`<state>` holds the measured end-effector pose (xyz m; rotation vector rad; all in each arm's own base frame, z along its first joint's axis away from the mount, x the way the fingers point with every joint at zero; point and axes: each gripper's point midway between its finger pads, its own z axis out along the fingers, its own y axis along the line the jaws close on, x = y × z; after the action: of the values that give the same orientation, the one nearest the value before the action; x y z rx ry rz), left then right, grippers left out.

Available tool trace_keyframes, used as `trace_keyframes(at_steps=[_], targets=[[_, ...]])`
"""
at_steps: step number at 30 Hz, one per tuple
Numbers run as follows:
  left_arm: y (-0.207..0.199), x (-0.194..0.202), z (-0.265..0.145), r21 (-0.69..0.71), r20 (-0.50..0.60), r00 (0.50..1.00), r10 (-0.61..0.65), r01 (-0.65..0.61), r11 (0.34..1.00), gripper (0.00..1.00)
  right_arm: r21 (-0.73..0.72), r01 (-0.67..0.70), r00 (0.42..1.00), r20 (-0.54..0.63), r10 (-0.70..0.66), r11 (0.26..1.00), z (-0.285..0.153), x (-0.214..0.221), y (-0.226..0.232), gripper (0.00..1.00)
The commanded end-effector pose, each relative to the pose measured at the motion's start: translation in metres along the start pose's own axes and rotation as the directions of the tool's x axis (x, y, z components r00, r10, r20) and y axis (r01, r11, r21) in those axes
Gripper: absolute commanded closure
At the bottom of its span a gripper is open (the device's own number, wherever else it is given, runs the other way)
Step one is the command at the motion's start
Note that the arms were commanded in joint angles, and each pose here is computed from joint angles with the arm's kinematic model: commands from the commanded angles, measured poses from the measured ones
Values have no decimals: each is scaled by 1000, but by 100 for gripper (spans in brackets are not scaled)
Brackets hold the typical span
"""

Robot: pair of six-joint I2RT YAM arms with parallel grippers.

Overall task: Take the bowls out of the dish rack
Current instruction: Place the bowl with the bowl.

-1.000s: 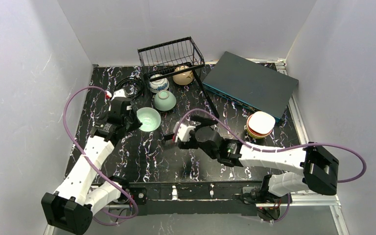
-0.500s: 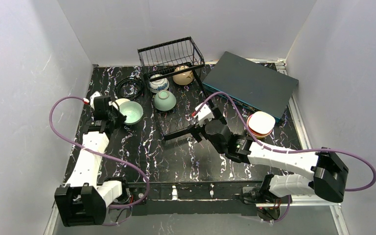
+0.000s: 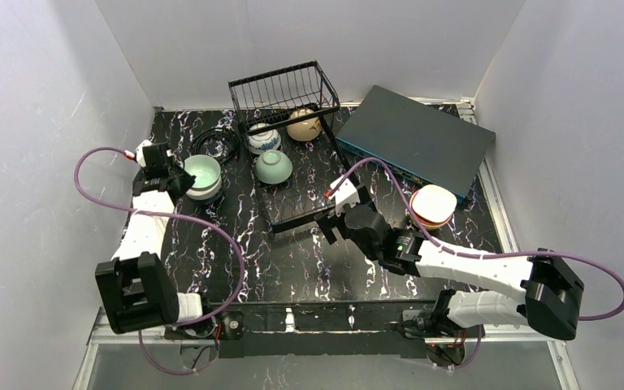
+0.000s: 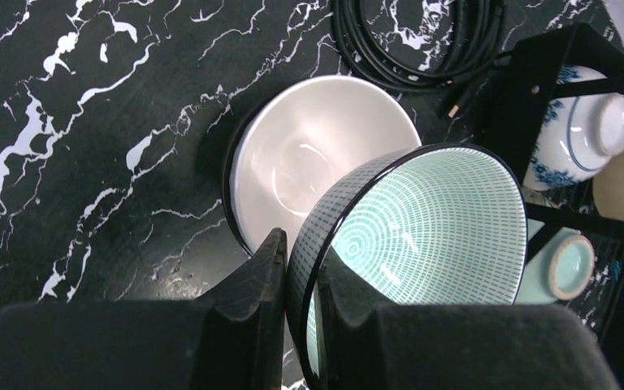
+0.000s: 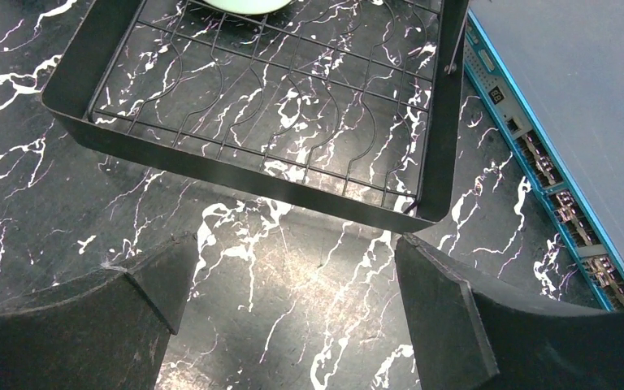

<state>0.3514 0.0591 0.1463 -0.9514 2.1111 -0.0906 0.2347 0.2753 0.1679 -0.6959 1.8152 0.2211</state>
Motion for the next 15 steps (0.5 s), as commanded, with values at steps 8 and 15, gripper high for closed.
trace_keyframes(at_steps=[8,15], targets=[[-9,-23,29,31,21,999,38,-39,999,100,-15,-26,1000,7,26,1000,2,-7,4,1],[-7,-14,45,26,-46,997,56,-55,998,88,-29,-30,999,-18,29,999,3,-2,8,1]])
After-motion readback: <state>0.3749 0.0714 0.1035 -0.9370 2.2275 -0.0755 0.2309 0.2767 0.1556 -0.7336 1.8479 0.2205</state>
